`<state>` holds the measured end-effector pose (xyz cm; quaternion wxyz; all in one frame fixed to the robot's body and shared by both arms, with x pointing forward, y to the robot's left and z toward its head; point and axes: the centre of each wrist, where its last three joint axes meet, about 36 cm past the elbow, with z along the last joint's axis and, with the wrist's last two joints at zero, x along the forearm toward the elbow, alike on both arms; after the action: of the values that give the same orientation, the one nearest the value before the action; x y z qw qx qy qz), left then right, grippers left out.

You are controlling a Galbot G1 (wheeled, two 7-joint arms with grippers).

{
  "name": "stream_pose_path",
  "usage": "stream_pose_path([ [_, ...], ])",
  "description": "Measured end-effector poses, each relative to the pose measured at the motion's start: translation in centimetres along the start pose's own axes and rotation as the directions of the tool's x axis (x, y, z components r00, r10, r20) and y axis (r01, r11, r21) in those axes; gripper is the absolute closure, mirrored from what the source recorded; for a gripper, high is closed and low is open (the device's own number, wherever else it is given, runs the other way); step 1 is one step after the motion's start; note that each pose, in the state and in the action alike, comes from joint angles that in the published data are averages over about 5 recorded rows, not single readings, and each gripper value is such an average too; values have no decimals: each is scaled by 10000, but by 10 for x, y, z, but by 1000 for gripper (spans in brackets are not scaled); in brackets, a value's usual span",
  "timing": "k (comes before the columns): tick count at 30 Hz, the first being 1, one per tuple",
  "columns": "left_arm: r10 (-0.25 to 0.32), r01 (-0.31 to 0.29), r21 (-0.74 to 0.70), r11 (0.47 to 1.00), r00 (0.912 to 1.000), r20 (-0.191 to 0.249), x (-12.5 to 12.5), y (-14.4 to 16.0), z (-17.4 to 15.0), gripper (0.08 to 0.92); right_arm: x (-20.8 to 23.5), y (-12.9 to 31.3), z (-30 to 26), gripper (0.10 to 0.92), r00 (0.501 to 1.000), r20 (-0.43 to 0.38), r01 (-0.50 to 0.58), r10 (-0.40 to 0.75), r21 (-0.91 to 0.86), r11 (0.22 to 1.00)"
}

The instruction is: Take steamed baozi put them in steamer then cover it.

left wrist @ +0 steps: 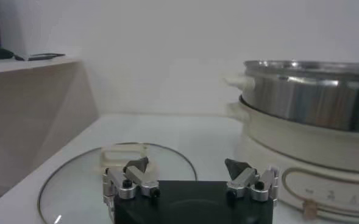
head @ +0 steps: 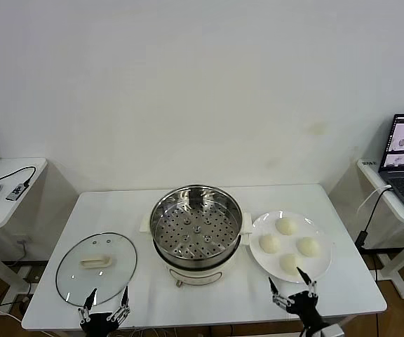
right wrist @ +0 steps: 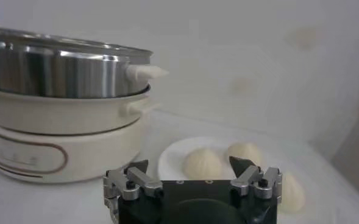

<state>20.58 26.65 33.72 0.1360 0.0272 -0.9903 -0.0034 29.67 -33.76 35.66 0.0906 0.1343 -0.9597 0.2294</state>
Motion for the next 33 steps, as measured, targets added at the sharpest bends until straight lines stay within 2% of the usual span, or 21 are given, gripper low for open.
stream_pose_path([
  [8, -19, 21, -407, 9992, 10000, 52, -8, 3, -3, 177, -40, -67, -22, 200, 9954, -593, 894, -753, 2896, 9530],
  [17, -138, 153, -939, 9955, 9998, 169, -8, 3, -5, 177, -100, -145, -72, 200, 9552, -2284, 2843, -1881, 5323, 7974],
  [24, -94, 129, -1308, 9913, 9996, 276, -7, 3, -8, 177, -143, -188, -105, 200, 8774, -3979, 4672, -2679, 5821, 6655],
  [33, -55, 125, -1643, 9863, 9991, 427, -8, 6, -13, 177, -204, -207, -127, 200, 7369, -5735, 6657, -3579, 5235, 5318],
])
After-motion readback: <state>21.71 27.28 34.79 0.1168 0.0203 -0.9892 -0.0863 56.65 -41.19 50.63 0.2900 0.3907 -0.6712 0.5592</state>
